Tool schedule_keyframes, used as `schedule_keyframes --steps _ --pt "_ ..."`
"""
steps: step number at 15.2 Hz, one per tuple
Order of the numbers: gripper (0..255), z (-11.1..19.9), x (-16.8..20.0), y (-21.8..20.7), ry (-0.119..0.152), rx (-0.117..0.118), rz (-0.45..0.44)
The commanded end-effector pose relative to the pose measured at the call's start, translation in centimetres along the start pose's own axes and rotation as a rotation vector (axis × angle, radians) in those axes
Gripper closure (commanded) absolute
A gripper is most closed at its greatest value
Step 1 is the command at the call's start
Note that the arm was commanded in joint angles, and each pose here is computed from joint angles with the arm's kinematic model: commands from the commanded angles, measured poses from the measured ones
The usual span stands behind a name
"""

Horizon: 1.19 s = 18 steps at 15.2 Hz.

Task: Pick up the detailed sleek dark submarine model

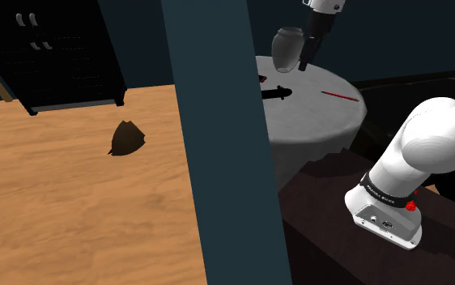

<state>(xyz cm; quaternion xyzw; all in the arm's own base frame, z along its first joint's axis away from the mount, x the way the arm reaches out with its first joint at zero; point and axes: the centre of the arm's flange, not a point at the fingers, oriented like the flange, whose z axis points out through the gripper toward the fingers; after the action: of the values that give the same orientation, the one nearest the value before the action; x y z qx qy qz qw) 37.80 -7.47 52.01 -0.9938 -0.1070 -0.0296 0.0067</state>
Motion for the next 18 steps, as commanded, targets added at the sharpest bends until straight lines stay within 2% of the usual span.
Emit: schedule_keyframes --steps 1,10,18 --pt "0 2.0 0.8 1.5 -0.001 -0.016 -0.088" --pt "0 10.0 6.7 7.1 -0.011 -0.079 -0.452" --pt "0 16.9 13.3 10.3 -0.02 -0.134 -0.776"
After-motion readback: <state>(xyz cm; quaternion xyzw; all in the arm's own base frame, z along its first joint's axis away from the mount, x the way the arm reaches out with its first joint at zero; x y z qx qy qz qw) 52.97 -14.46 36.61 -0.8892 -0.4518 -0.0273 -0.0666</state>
